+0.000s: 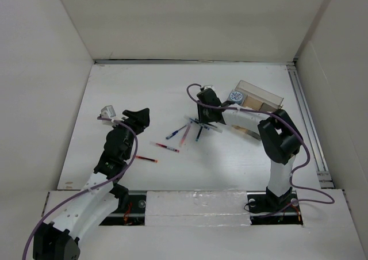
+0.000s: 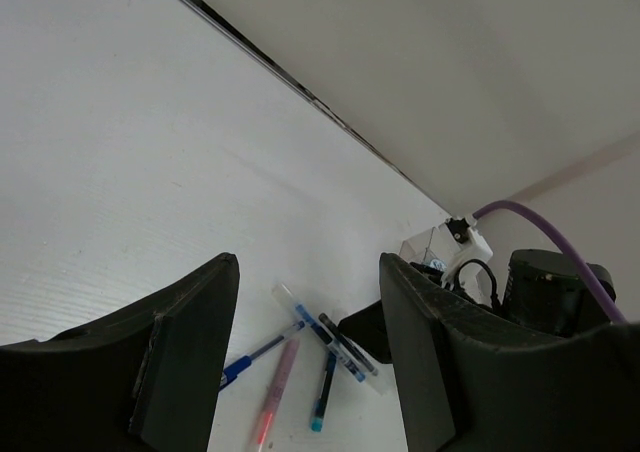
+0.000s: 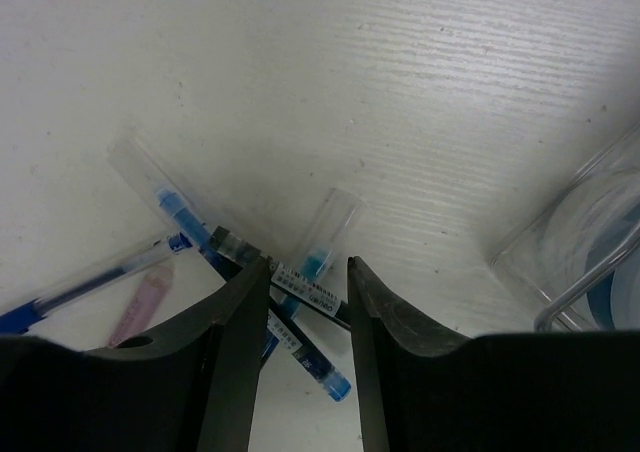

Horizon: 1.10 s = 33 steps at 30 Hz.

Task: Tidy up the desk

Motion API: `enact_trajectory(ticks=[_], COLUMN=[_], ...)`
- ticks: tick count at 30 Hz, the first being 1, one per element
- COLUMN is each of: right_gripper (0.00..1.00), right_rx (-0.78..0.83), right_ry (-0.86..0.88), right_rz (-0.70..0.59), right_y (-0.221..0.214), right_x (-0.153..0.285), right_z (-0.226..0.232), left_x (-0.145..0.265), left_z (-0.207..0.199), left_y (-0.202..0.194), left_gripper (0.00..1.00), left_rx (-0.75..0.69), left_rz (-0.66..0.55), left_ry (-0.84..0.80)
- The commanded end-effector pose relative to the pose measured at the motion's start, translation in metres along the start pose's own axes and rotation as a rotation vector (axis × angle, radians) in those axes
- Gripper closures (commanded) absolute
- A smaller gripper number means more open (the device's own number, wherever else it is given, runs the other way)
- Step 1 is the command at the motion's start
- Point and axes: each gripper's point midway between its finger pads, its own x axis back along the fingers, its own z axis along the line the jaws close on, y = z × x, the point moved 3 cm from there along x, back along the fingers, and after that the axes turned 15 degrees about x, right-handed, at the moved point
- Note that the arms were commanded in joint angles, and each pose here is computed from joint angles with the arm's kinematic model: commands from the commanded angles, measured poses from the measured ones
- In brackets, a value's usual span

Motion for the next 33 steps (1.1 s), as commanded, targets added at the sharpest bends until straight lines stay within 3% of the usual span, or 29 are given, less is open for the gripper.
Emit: enact_trajectory(ticks=[1, 17, 22, 24, 25, 33], right_gripper=[0.57, 0.58, 0.80, 0.84, 0.91, 0.97], right_rx=[-0.005, -0.050, -0.072, -0.075, -0.080, -0.104], right_ry=[-0.004, 0.041, 0.024, 0.018, 0.007, -0.003], right_rz=[0.013, 0.055, 0.037, 0.023, 0.007, -0.072], right_y=[0.002, -0.016, -0.012, -0.007, -0.003, 0.018], right_x=[0.000, 0.006, 0.008, 0.012, 0.015, 0.041], right_z=[0.001, 0.000, -0.006, -0.008, -0.010, -0.016], left_x=[-0.001, -0.002, -0.002, -0.002, -0.002, -0.001], left_z=[-0.019, -0.018, -0.018, -0.018, -0.019, -0.021], left_y=[0.008, 0.007, 0.006, 0.006, 0.004, 0.006], left_gripper=[0.46, 0.46, 0.46, 0.46, 0.46, 0.46], left_rx=[0.008, 0.007, 0.005, 0.006, 0.007, 0.010], left_rz=[-0.022, -0.020, -0.017, -0.015, -0.005, -0.012], left_ry=[-0.063, -0.061, -0.064, -0.064, -0.067, -0.078])
